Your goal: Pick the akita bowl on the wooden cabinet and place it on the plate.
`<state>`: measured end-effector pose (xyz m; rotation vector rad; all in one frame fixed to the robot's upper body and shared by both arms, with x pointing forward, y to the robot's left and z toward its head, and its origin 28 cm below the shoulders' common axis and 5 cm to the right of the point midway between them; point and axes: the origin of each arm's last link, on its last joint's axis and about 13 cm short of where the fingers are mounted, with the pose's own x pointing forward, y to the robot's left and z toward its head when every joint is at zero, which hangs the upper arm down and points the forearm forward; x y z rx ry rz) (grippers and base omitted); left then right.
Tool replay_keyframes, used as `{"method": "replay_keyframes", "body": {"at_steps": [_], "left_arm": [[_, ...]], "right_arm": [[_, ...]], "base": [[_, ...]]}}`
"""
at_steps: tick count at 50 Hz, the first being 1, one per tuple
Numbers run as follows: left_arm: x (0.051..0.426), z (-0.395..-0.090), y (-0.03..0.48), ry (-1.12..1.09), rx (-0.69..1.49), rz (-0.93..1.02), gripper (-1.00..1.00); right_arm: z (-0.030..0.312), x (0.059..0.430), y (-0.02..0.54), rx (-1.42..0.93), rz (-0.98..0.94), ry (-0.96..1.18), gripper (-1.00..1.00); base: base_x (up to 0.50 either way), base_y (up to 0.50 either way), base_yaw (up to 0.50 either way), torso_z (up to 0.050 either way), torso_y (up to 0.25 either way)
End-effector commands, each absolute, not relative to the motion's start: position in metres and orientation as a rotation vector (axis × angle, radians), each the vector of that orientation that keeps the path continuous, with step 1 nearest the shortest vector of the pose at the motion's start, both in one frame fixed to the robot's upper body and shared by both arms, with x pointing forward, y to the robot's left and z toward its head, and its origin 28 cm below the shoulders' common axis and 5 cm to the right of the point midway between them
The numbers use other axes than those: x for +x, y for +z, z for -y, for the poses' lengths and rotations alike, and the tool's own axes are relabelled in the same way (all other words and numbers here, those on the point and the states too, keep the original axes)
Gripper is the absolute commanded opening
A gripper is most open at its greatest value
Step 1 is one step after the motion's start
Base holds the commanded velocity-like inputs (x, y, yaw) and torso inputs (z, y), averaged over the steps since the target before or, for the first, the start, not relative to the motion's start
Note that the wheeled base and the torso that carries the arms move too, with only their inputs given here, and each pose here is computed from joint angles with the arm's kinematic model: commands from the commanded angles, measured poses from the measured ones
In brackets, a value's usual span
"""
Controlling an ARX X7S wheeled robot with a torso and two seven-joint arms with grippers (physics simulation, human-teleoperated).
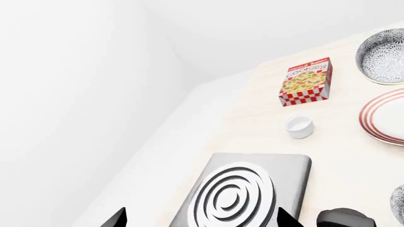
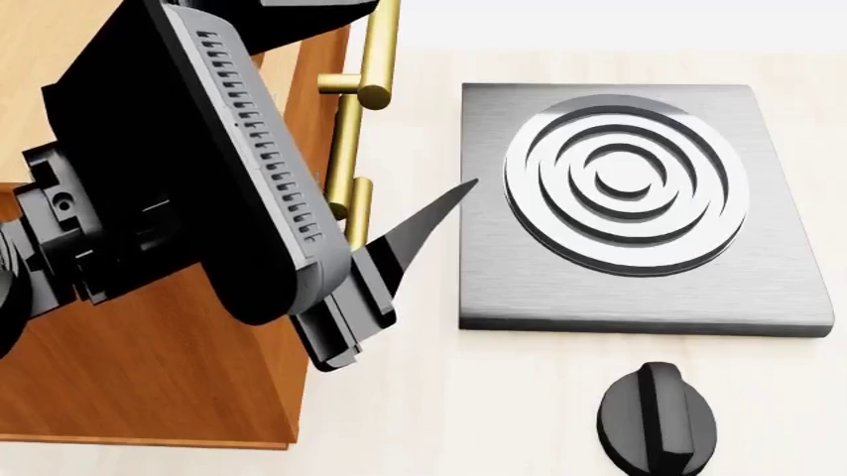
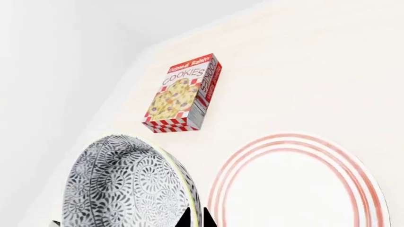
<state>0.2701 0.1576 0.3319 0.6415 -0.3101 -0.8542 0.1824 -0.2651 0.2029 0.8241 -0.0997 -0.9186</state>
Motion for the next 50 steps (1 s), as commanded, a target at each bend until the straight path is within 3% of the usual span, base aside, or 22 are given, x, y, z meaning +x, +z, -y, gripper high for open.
{"method": "replay_keyframes", "body": {"at_steps": [1, 50], "left_arm": [[0.27, -0.159, 0.331, -0.851, 0.638, 0.308, 1.0], [0.273, -0.161, 0.324, -0.848, 0.628, 0.295, 1.0]], "right_arm": [[0.273, 0.189, 0.193, 0.815, 0.081, -0.94, -1.0], [0.301, 0.206, 0.16, 0.742, -0.02, -1.084, -1.0]], "base": [[0.0, 0.0, 0.0, 0.0, 0.0], [0.0, 0.0, 0.0, 0.0, 0.0]]}}
